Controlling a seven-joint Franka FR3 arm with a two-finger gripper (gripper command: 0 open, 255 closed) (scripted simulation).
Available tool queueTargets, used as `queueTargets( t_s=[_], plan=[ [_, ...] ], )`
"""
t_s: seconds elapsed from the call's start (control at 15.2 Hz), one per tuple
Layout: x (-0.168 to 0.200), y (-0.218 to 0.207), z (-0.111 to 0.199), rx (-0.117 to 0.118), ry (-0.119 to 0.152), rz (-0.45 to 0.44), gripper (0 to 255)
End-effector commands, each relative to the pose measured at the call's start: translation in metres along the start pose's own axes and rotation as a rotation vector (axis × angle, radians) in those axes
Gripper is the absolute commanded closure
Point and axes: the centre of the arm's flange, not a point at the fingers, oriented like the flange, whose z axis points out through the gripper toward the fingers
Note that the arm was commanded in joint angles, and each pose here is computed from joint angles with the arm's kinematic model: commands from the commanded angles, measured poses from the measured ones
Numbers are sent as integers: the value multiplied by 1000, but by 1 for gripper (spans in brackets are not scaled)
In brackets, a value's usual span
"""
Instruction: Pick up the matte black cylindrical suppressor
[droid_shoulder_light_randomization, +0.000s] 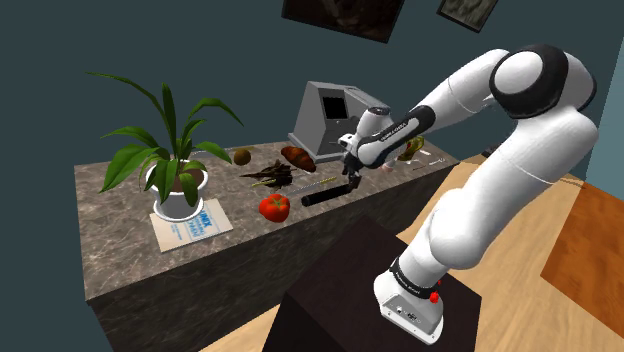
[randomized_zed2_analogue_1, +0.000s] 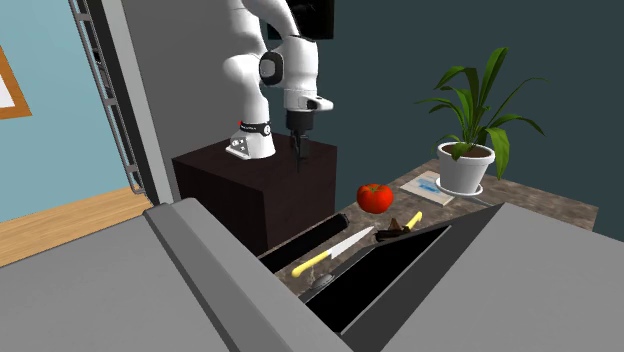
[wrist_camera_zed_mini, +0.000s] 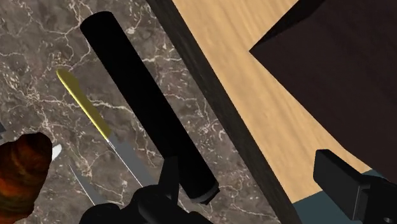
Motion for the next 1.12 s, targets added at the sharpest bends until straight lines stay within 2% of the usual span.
queueTargets(
  t_s=[0.0, 0.73, 1.06],
  plan=[
    [0, 13, 22, -15, 7, -62, 0],
    [21, 76, 147, -69, 55, -377, 0],
    [23, 74, 171, -70, 56, -386, 0]
  ],
)
